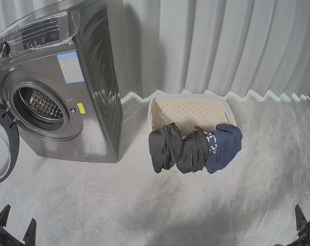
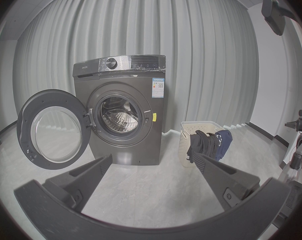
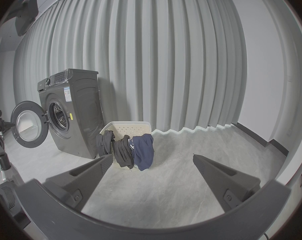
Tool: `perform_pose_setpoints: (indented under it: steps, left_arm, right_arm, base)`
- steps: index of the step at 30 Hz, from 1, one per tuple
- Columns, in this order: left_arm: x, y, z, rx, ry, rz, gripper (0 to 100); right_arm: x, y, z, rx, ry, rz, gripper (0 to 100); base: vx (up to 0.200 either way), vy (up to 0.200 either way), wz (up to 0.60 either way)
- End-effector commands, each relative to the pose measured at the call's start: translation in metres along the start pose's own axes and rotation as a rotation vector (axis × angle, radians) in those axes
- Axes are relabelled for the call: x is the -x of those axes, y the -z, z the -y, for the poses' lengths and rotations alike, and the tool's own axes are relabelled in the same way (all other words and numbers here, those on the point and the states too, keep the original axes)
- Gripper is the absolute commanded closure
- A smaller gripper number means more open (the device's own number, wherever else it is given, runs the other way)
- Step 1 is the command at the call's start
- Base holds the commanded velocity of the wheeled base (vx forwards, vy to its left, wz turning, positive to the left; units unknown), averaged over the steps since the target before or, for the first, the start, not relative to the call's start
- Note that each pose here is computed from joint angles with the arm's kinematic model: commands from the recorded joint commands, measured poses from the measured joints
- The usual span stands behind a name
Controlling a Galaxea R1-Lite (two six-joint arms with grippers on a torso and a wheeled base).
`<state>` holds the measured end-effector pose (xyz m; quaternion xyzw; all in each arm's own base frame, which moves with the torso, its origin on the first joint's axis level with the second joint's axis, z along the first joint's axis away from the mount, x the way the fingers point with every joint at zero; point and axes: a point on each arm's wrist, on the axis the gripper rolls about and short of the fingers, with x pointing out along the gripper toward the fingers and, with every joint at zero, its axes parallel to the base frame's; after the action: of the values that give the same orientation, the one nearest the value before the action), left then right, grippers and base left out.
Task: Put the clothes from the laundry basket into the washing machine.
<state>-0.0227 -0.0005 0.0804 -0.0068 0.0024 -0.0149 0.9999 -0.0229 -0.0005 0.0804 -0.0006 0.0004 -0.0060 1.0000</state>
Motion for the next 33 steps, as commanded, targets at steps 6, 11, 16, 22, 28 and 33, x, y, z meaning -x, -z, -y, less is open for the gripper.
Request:
perform_pose_setpoints:
  steps: [6,11,16,22,28,33]
  left_arm:
    - [0.0001,0.0049,-0.0001,0.002,-0.001,0.0,0]
    - [0.0001,0.0049,-0.0001,0.002,-0.001,0.0,0]
    - [0.0001,0.0049,-0.0001,0.002,-0.002,0.0,0]
    - [0.0002,0.0045,0.0,0.002,-0.001,0.002,0]
    - [0.0001,0.0049,-0.0001,0.002,-0.001,0.0,0]
    - [0.0002,0.0045,0.0,0.002,-0.001,0.002,0]
  right_arm:
    - [-0.0005,0.0047,0.0,0.0,-0.001,-0.007,0]
    - [-0.0005,0.0047,0.0,0.0,-0.001,-0.007,0]
    - [-0.0005,0.0047,0.0,0.0,-0.001,-0.007,0]
    - [-0.0005,0.0047,0.0,0.0,-0.001,-0.007,0]
    - [-0.0005,0.0047,0.0,0.0,-0.003,-0.007,0]
    - [-0.0005,0.0047,0.0,0.0,-0.001,-0.007,0]
  base:
    - [0.0,-0.033,0.0]
    - [0.0,0.0,0.0]
    - [0.0,-0.12,0.0]
    - [0.0,-0.2,0.0]
    - [0.0,-0.2,0.0]
    - [0.0,0.0,0.0]
